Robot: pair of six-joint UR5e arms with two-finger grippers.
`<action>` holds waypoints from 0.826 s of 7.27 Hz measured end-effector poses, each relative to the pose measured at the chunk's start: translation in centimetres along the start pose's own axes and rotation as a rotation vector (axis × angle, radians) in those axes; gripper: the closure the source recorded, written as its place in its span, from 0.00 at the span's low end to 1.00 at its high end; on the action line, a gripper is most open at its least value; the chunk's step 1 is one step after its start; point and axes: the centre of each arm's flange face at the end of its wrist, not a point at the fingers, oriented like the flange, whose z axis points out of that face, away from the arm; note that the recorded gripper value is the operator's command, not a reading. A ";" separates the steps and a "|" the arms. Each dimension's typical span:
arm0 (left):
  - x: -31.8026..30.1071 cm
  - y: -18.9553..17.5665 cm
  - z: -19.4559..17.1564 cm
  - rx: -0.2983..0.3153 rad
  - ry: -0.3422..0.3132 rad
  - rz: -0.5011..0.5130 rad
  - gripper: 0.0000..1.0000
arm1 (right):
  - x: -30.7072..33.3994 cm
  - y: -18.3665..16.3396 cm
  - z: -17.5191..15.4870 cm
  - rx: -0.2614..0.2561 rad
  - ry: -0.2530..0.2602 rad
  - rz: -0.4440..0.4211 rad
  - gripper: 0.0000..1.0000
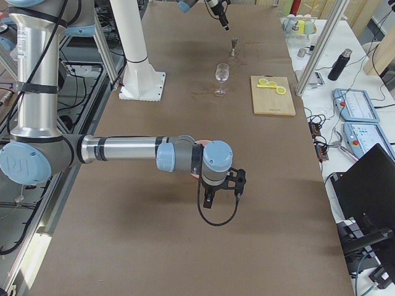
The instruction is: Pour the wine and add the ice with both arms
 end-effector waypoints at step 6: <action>6.4 7.4 4.4 0.269 -0.063 -0.036 0.02 | 0.8 0.0 0.7 -0.013 0.003 0.015 0.00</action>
